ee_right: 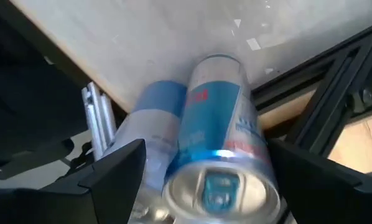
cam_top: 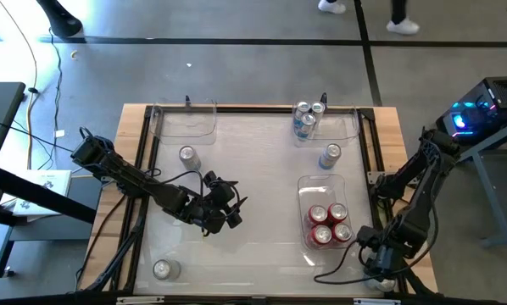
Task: Sort soda cans
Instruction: Put the bottom blue soda can into the top right transparent bin
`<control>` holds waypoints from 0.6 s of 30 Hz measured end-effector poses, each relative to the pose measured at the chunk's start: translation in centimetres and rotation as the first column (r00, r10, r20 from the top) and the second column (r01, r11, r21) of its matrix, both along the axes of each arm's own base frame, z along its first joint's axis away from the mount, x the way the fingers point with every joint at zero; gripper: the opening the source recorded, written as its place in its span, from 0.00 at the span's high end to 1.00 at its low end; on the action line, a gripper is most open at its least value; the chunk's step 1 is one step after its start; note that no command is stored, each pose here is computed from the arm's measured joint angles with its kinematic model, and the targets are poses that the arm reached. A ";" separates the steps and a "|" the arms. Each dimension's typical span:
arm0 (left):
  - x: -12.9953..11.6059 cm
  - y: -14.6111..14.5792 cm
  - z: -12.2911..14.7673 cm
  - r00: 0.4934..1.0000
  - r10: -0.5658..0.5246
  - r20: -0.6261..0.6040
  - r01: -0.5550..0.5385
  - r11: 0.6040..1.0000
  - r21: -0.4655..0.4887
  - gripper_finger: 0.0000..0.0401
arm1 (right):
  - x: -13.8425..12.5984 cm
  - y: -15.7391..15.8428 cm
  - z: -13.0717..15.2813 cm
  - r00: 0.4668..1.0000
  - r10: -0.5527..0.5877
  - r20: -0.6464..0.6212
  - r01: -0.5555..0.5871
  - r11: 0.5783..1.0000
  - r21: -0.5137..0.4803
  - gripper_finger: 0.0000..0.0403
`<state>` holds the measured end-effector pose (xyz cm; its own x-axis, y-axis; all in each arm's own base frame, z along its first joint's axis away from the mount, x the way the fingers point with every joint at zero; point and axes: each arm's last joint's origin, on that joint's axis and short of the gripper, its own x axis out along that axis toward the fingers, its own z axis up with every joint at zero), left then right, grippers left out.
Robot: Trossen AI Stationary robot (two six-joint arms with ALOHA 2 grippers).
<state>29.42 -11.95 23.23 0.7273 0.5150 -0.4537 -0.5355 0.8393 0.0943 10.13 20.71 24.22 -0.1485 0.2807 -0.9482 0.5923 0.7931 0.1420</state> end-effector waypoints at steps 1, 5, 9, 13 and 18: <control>0.0 0.0 0.0 1.000 0.000 0.000 0.000 1.000 0.000 0.33 | -0.1 -0.1 -0.3 1.000 0.003 -0.014 -0.003 1.000 -0.005 0.18; 0.0 0.0 0.0 1.000 0.000 0.000 0.000 1.000 0.000 0.33 | -0.3 -0.3 -1.0 0.998 0.028 -0.056 -0.029 1.000 -0.006 0.20; 0.0 0.0 0.0 1.000 0.000 0.000 0.000 1.000 0.000 0.33 | -0.3 -0.3 -1.0 0.997 0.064 -0.051 -0.064 0.998 0.006 0.29; 0.0 0.0 0.0 1.000 0.000 0.000 0.000 1.000 0.000 0.33 | 0.0 -0.6 -0.8 0.996 0.075 -0.045 -0.075 0.997 0.003 0.47; 0.0 0.0 0.0 1.000 0.000 0.001 0.000 1.000 0.000 0.33 | 1.0 -1.3 1.7 0.997 0.065 -0.027 -0.067 0.997 -0.044 0.48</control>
<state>29.43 -11.95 23.25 0.7274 0.5152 -0.4532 -0.5357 0.8391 0.0940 11.15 19.39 25.90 -0.1893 0.2265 -0.9554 0.5413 0.8359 0.0909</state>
